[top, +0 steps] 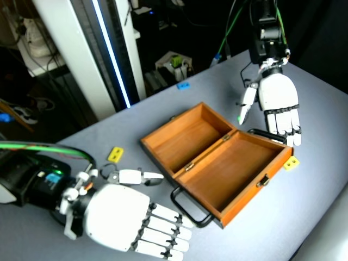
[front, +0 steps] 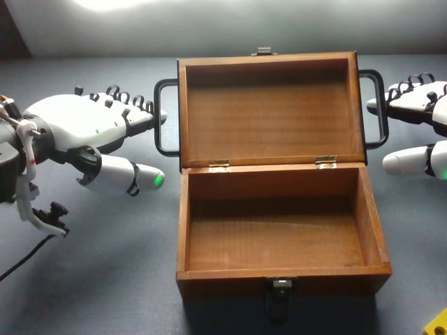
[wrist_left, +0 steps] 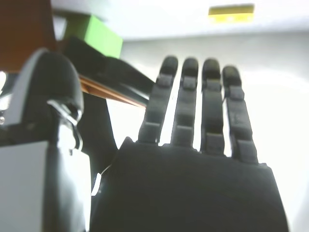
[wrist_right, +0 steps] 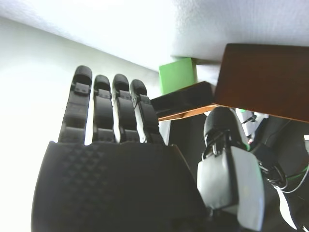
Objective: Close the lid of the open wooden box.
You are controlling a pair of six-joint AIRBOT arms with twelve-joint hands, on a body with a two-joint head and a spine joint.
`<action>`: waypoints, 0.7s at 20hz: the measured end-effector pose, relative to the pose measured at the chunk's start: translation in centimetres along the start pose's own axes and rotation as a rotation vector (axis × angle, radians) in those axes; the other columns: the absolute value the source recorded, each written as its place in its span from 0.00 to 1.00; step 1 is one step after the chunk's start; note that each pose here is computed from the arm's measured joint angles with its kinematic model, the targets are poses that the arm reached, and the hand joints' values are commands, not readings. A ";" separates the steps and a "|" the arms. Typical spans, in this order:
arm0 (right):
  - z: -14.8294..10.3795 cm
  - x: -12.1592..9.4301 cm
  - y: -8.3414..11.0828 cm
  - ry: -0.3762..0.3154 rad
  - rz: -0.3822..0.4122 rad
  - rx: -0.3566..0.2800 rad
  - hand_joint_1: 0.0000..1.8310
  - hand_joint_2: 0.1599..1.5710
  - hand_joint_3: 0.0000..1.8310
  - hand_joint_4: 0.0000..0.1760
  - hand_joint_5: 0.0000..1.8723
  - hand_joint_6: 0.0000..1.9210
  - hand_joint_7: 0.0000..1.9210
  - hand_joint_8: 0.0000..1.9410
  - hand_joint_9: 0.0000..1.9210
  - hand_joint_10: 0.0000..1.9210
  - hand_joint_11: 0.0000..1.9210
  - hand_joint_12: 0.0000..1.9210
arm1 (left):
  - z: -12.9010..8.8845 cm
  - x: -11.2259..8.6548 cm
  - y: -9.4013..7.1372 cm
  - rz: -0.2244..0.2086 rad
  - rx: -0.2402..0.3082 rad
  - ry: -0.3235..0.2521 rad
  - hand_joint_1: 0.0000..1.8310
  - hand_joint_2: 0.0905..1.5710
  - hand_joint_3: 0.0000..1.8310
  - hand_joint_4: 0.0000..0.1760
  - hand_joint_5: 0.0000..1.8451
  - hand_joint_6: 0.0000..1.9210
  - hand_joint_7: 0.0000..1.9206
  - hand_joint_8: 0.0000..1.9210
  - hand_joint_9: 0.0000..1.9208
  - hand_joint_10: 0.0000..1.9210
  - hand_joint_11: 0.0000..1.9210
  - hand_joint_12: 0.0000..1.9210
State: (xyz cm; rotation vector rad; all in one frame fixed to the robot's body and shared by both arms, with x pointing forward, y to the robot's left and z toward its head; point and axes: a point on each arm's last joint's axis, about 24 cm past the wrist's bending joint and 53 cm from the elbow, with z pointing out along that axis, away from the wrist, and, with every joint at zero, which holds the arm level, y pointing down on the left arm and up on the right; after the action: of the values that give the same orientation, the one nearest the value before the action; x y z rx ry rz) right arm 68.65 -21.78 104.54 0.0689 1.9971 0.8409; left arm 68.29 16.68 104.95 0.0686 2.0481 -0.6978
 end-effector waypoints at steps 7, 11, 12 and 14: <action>0.0 0.0 0.0 0.000 0.012 0.000 0.00 0.74 0.00 0.00 0.05 0.01 0.05 0.00 0.01 0.00 0.04 0.01 | 0.0 -0.1 -0.2 0.002 0.007 -0.004 0.00 0.82 0.01 0.00 0.00 0.00 0.03 0.01 0.05 0.01 0.03 0.01; -0.1 0.1 0.4 0.001 0.032 -0.008 0.00 0.74 0.00 0.00 0.05 0.00 0.05 0.00 0.01 0.00 0.03 0.00 | -0.3 -0.2 -0.3 -0.009 0.013 -0.008 0.00 0.84 0.01 0.00 0.00 0.00 0.01 0.00 0.04 0.00 0.02 0.01; -0.2 0.1 0.6 0.000 0.037 -0.013 0.00 0.74 0.00 0.00 0.05 0.00 0.05 0.00 0.01 0.00 0.03 0.00 | -0.5 -0.3 -0.3 -0.021 0.016 -0.015 0.00 0.84 0.01 0.00 0.00 0.00 0.01 0.00 0.05 0.00 0.03 0.01; -0.4 0.0 1.5 -0.009 0.050 -0.042 0.00 0.74 0.00 0.00 0.06 0.00 0.05 0.00 0.01 0.00 0.03 0.00 | -1.2 -0.6 -0.5 -0.037 0.031 -0.033 0.00 0.82 0.00 0.00 0.00 0.00 0.02 0.01 0.05 0.00 0.03 0.01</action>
State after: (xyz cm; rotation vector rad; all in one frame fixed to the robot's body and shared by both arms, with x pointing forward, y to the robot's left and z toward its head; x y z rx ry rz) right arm 67.94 -20.87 105.58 0.0979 1.9755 0.9127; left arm 67.56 17.00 106.12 0.0368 2.0114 -0.7495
